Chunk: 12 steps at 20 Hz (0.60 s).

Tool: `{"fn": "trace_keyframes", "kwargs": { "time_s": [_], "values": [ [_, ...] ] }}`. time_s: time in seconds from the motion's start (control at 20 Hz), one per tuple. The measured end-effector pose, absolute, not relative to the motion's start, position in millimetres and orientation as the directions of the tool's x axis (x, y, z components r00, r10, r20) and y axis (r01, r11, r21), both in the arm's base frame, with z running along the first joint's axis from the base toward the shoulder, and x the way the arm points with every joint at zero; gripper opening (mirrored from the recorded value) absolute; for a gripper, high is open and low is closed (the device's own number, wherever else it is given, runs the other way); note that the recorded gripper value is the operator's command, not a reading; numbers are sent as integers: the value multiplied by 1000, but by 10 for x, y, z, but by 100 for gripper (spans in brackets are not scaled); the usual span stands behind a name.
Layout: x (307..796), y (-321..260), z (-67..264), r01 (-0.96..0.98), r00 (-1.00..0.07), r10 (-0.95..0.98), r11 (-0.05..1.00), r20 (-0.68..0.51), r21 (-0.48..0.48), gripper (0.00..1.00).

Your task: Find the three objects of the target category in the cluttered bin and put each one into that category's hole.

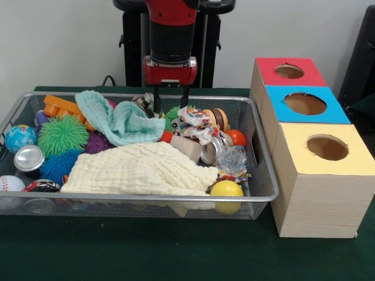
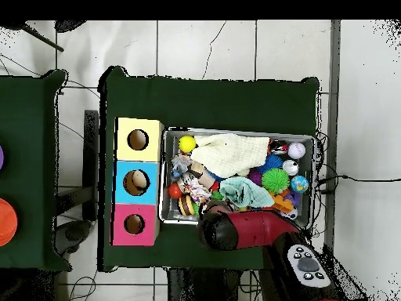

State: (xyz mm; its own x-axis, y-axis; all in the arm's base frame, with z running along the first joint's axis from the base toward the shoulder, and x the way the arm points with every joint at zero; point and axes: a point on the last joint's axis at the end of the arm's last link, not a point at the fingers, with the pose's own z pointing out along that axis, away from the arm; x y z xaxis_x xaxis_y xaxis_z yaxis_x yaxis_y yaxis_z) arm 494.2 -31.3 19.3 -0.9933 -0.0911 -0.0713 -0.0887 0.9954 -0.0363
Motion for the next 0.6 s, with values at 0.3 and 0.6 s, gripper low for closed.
{"fn": "trace_keyframes", "kwargs": {
  "time_s": [0.3,0.6],
  "values": [
    [4947,-253,175,-132,-988,-134,991,-80,-31,100],
    [4917,-273,111,-163,-983,-164,986,-81,-24,100]
  ]
}}
